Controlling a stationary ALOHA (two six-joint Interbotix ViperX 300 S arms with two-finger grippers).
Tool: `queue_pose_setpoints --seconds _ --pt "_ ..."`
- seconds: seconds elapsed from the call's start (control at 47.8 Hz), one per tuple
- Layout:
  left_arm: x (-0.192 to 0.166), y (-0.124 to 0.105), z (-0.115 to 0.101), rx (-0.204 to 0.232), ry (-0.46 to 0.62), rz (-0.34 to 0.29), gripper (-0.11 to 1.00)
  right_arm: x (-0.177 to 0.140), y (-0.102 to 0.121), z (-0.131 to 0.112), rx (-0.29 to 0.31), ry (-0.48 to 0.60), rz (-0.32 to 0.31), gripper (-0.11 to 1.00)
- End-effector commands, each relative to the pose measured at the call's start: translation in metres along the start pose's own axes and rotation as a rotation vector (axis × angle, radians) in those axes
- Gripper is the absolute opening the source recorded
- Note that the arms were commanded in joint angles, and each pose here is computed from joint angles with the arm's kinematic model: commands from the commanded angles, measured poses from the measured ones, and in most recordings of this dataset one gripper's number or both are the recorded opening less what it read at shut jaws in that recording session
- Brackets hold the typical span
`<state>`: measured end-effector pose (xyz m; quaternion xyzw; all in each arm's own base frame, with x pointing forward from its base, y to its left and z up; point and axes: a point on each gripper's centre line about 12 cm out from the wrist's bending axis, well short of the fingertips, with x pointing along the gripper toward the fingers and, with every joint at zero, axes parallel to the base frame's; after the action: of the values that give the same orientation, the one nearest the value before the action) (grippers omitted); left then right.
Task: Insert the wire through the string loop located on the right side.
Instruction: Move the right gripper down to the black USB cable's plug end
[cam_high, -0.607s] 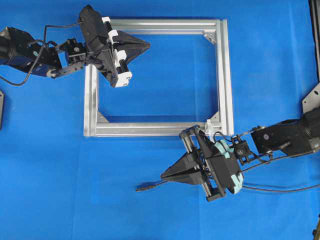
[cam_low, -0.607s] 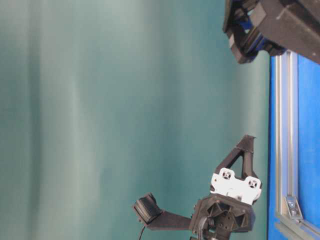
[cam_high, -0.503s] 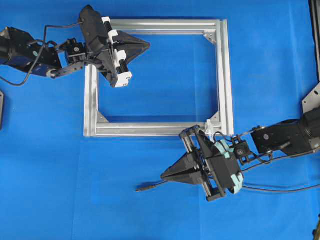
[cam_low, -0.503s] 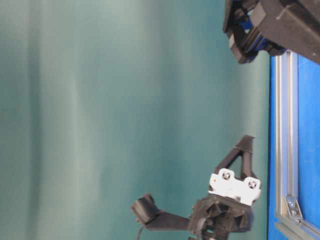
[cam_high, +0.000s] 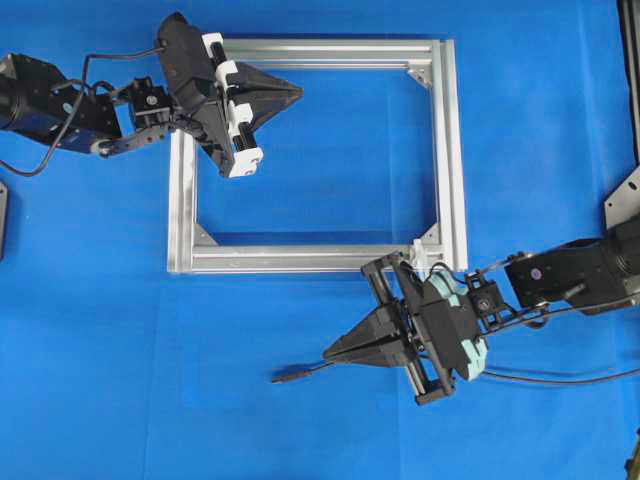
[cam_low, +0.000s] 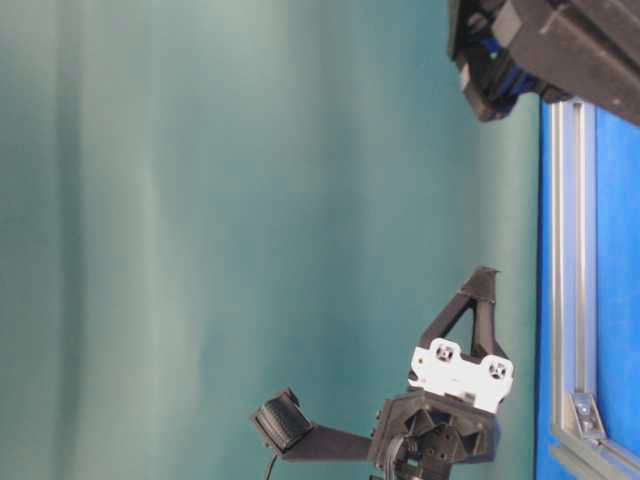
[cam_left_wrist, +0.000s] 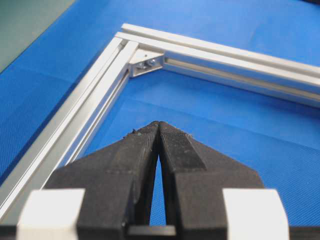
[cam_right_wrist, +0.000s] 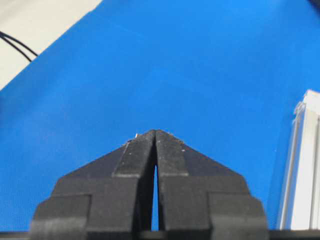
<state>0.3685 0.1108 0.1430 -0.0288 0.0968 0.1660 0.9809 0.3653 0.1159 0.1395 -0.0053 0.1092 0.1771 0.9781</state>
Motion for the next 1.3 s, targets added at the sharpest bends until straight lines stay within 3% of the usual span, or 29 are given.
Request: queue_pose_setpoints --seconds 0.0,0.126,0.23,0.356,0.461,0.628,1.277 --pt "-0.001 -0.001 0.015 0.002 -0.044 -0.005 0.00 -0.002 0.005 0.015 0.006 -0.044 0.012 -0.01" --pt "-0.001 -0.001 0.015 0.002 -0.044 -0.005 0.00 -0.001 0.010 0.014 0.028 -0.042 0.026 0.22" --pt "-0.001 -0.001 0.015 0.002 -0.044 -0.005 0.00 -0.001 0.010 0.014 0.067 -0.041 0.018 0.56" --pt "-0.001 -0.001 0.016 0.002 -0.046 -0.005 0.00 -0.001 0.008 0.014 0.093 -0.043 -0.003 0.88" --pt "-0.001 -0.001 0.015 0.000 -0.044 -0.005 0.00 -0.001 0.007 0.013 0.105 -0.039 -0.013 0.83" --pt "-0.001 -0.001 0.015 0.000 -0.044 -0.005 0.00 0.004 0.005 0.004 0.134 -0.018 -0.038 0.85" --pt "-0.002 -0.001 0.015 -0.001 -0.043 -0.005 0.00 0.038 0.005 -0.061 0.210 0.121 -0.112 0.84"
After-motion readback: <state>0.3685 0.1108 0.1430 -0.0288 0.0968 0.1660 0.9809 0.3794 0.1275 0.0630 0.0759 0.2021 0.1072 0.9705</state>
